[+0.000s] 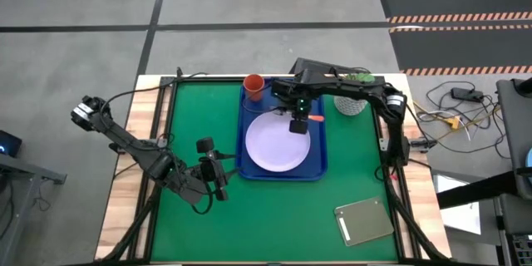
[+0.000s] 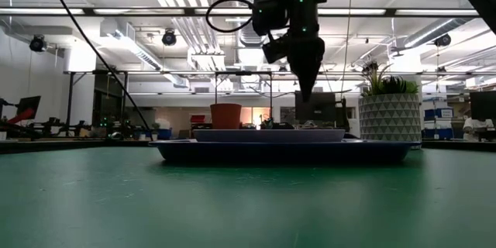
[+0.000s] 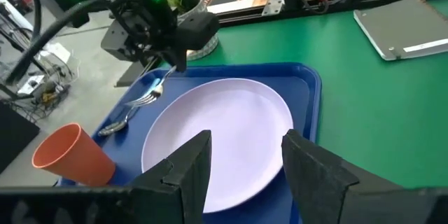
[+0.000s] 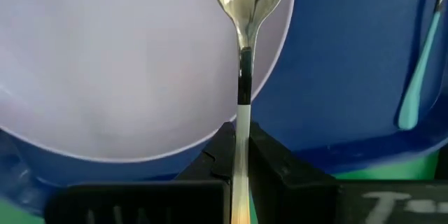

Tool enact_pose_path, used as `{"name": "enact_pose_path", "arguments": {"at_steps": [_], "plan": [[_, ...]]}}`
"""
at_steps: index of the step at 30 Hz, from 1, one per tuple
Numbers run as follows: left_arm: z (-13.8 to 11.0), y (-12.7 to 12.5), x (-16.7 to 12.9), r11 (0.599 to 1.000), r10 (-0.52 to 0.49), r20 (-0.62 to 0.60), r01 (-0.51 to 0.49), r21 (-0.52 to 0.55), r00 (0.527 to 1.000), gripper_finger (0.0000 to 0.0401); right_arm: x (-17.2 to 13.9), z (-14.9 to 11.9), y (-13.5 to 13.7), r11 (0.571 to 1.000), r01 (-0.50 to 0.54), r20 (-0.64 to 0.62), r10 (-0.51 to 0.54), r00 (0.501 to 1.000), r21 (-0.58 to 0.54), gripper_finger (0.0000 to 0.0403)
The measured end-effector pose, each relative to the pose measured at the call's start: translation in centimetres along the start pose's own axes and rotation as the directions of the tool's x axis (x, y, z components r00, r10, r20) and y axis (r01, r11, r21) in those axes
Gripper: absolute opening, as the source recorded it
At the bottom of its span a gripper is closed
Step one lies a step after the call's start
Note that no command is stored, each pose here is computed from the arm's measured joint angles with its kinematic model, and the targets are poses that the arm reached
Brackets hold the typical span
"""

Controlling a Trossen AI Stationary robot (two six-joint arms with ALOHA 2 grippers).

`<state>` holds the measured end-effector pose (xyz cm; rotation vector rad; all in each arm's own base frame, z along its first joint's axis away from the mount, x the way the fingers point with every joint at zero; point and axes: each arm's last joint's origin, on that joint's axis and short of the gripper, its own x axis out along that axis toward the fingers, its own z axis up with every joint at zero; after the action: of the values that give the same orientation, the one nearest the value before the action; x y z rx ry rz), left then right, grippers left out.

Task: Pick and place plate/cup/fork/spoon on tray
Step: Put the orange fork on the blue tray to the left of the blue spoon

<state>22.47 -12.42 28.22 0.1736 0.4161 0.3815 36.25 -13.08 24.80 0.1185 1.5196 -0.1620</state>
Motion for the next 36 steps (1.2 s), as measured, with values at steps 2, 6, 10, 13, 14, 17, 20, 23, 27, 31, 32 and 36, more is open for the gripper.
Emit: {"name": "enact_pose_path", "arguments": {"at_steps": [2,6,10,13,14,17,20,23,27,31,32,36], "plan": [[0.0,0.0,0.0,1.000,0.000,0.000,0.000,-0.004,1.000,0.0155,0.0,-0.2,0.2,1.000,-0.003,-0.020,0.003,1.000,0.005,0.0013],[0.0,0.0,0.0,1.000,0.000,0.000,0.000,-0.027,1.000,0.0155,0.0,-0.4,0.8,1.000,-0.010,-0.057,0.010,0.998,-0.009,0.0013],[-0.1,-0.1,0.1,0.999,0.000,-0.002,-0.001,-0.050,1.000,0.0155,-0.1,-0.6,1.6,1.000,-0.009,-0.078,0.008,0.997,-0.016,0.0013],[-0.3,-0.3,0.3,0.998,0.003,-0.010,-0.004,-0.066,1.000,0.0155,-0.5,-0.5,2.9,0.999,-0.007,-0.066,0.005,0.998,-0.035,0.0013],[-0.4,-0.5,0.4,0.998,0.004,-0.014,-0.005,-0.068,1.000,0.0155,-0.6,-0.5,3.5,0.999,-0.004,-0.063,0.001,0.998,-0.046,0.0013],[-0.9,-1.1,1.0,0.998,0.010,-0.032,-0.012,-0.062,0.999,0.0155,-1.0,-0.5,5.6,0.996,0.056,-0.043,-0.059,0.997,-0.069,0.0013],[-1.3,-1.8,1.6,0.999,0.015,-0.041,-0.017,-0.048,0.999,0.0155,-1.4,-0.5,8.2,0.974,0.198,-0.007,-0.200,0.980,-0.107,0.0013],[-1.8,-2.4,2.1,0.999,0.038,-0.047,-0.040,-0.027,0.998,0.0155,-1.5,-0.7,10.4,0.943,0.293,0.023,-0.293,0.956,-0.158,0.0013],[-2.2,-2.8,2.5,0.998,0.070,-0.051,-0.070,-0.005,0.996,0.0155,-1.3,-0.5,11.9,0.933,0.301,0.054,-0.296,0.954,-0.199,0.0013],[-2.2,-2.7,2.5,0.997,0.077,-0.051,-0.077,0.005,0.996,0.0155,-1.3,-0.5,12.0,0.922,0.299,0.059,-0.294,0.954,-0.247,0.0013],[-2.2,-2.6,2.5,0.997,0.079,-0.049,-0.079,0.010,0.996,0.0155,-1.2,-0.4,11.7,0.923,0.290,0.055,-0.285,0.957,-0.254,0.0013],[-1.9,-2.2,2.2,0.990,0.126,-0.022,-0.124,0.063,0.992,0.0155,-1.1,-0.2,9.7,0.947,0.163,0.020,-0.164,0.986,-0.277,0.0013]]}}
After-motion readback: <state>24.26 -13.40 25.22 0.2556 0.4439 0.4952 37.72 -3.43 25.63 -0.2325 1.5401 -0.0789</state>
